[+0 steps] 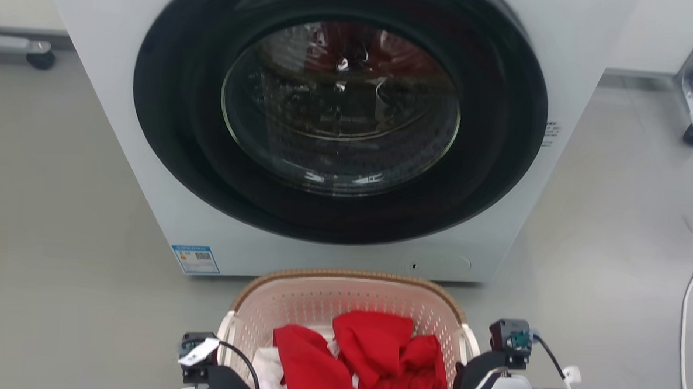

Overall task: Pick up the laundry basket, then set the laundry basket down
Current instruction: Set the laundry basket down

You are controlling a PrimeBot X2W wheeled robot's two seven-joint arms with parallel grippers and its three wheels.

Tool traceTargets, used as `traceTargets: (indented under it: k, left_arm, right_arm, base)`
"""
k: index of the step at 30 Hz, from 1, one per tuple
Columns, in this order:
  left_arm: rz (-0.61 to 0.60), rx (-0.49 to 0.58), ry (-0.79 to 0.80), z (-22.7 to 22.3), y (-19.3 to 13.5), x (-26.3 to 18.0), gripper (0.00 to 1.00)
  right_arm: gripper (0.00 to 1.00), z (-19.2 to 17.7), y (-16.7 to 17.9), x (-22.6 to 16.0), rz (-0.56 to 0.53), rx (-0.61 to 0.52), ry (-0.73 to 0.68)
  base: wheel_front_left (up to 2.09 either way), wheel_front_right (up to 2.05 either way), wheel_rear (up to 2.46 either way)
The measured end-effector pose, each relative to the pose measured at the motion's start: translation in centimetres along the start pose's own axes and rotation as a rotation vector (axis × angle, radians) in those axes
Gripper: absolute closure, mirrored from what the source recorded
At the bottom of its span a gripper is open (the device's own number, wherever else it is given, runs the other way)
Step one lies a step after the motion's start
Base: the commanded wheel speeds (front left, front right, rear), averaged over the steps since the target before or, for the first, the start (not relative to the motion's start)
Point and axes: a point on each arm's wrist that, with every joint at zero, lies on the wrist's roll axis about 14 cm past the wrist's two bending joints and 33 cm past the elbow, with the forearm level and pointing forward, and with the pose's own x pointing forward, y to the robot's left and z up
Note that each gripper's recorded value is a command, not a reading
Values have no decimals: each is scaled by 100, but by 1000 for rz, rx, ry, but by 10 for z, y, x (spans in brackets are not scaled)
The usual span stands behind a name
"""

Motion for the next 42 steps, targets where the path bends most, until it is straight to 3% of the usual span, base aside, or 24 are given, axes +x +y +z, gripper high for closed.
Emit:
traceTargets:
  k: [16,42]
  left_arm:
    - [5,-18,38,17,2,48,100]
    - [10,-21,151,6,11,143,100]
  right_arm:
    - [100,27,-23,54,-20,-17,32]
    - [100,8,-60,160,-34,-29,141]
  base:
    - [0,0,0]
    - [0,0,0]
